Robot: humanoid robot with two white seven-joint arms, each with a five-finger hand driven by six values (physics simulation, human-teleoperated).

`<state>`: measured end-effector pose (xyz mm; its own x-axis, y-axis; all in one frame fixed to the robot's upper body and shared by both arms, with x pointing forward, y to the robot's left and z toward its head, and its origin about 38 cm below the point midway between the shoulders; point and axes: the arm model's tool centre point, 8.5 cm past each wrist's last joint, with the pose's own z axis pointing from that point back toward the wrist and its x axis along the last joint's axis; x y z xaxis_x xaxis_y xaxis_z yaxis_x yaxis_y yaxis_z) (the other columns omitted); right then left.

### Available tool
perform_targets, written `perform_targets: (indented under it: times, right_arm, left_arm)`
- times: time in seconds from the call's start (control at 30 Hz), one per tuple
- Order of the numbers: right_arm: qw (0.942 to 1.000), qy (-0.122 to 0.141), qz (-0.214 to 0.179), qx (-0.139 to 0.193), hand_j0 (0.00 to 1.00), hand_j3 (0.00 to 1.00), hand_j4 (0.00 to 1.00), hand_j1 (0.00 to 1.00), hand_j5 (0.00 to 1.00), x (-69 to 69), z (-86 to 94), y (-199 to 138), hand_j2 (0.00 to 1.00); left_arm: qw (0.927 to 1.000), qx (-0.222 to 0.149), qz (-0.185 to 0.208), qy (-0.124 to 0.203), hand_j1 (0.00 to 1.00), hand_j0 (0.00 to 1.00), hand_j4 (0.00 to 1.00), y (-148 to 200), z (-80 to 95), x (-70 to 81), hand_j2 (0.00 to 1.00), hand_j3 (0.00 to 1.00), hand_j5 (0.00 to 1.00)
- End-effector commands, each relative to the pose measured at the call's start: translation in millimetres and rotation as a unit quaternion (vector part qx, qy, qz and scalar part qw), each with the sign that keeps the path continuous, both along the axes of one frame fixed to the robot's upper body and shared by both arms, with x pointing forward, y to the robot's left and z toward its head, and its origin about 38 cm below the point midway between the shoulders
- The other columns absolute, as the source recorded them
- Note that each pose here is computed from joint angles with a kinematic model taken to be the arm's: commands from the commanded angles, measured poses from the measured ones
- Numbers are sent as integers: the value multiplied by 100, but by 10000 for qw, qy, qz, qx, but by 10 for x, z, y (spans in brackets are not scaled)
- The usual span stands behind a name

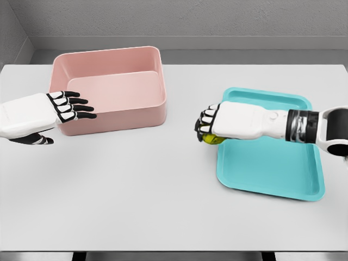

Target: Put the tennis from the blue tray into the pink basket with both arms

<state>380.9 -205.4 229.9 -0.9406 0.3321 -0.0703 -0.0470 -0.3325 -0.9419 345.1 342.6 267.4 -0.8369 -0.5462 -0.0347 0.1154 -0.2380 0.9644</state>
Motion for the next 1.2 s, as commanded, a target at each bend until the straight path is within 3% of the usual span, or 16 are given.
perform_targets:
  times: [0.0,0.3,0.57,0.7,0.87,1.17]
  right_arm:
    - [9998,28,136,143,38,38,38,38,38,-23,1,155,38]
    - [9979,20,602,222,38,38,38,38,38,-153,-251,728,38]
    - [9976,61,691,92,38,38,38,38,38,-187,-445,923,38]
    - [9975,129,693,15,38,38,38,38,38,-238,-581,971,38]
    - [9977,140,669,-5,39,39,39,39,39,-234,-598,957,39]
    - [9979,274,512,-299,41,41,41,41,41,-155,-812,906,41]
  left_arm:
    - [10000,-24,9,7,100,100,100,3,7,0,100,100,100]
    - [10000,-24,10,15,100,100,100,3,2,-2,100,100,100]
    - [10000,-24,10,15,100,100,100,3,2,-2,100,100,100]
    - [10000,-24,10,15,100,100,100,3,2,-2,100,100,100]
    - [10000,-24,10,15,100,100,100,3,2,-2,100,100,100]
    - [10000,26,29,13,100,100,100,28,16,-6,100,100,100]
